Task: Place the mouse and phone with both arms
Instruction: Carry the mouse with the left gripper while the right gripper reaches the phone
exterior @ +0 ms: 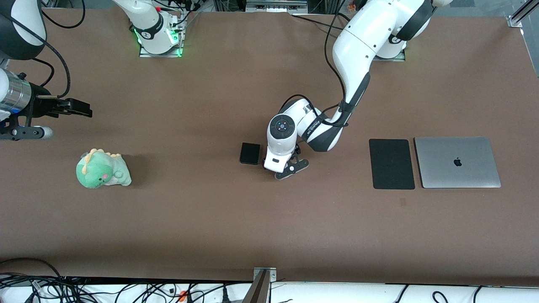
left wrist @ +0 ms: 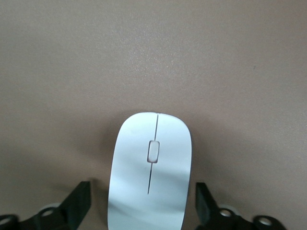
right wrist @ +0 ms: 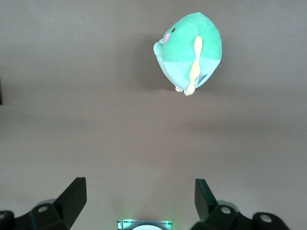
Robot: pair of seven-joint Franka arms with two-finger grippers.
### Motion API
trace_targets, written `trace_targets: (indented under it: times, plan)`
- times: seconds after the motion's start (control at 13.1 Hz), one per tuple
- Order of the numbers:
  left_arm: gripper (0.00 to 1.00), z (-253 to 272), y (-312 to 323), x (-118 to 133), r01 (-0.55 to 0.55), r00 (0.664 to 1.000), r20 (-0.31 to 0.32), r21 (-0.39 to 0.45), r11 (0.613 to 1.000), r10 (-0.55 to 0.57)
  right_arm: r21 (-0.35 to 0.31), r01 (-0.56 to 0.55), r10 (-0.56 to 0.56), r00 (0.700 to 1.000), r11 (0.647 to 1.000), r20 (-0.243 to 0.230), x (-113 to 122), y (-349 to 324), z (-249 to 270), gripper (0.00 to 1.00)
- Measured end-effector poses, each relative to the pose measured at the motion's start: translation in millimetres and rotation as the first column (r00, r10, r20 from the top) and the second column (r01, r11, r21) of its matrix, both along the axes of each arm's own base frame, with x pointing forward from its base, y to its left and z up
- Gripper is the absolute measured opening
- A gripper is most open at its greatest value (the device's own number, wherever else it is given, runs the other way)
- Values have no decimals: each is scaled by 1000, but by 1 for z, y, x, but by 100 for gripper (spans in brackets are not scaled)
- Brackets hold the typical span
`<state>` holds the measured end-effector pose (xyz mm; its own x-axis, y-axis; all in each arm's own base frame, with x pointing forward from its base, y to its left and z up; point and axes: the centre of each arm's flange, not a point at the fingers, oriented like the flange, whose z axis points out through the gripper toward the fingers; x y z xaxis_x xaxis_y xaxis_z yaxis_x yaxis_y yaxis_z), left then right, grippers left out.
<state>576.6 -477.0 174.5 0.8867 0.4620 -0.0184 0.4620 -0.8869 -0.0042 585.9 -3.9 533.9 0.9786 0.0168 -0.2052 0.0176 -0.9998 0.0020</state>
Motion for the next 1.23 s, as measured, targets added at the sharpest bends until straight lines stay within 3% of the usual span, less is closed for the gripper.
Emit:
trace_targets:
  times: [0.08, 0.31, 0.69, 1.07, 1.23]
  plan:
    - [92, 0, 0, 1, -1, 1000, 1, 0, 1000, 1, 0, 1, -1, 1000, 1000, 0, 0, 0, 0, 100]
    - [62, 3, 1, 3, -3, 1000, 7, -2, 1000, 3, 0, 2, -2, 1000, 1000, 0, 0, 0, 0, 100]
    - [62, 29, 30, 33, -16, 999, 29, 32, 999, 15, -17, 39, -39, 999, 999, 29, 7, 35, -5, 100]
    - [62, 112, 191, 113, 27, 1000, -10, 81, 996, -26, -26, 99, -95, 988, 995, 125, 17, 169, -37, 100]
    - [62, 134, 261, 125, 81, 997, -24, 82, 993, -79, -14, 117, -113, 980, 993, 165, 19, 219, -57, 100]
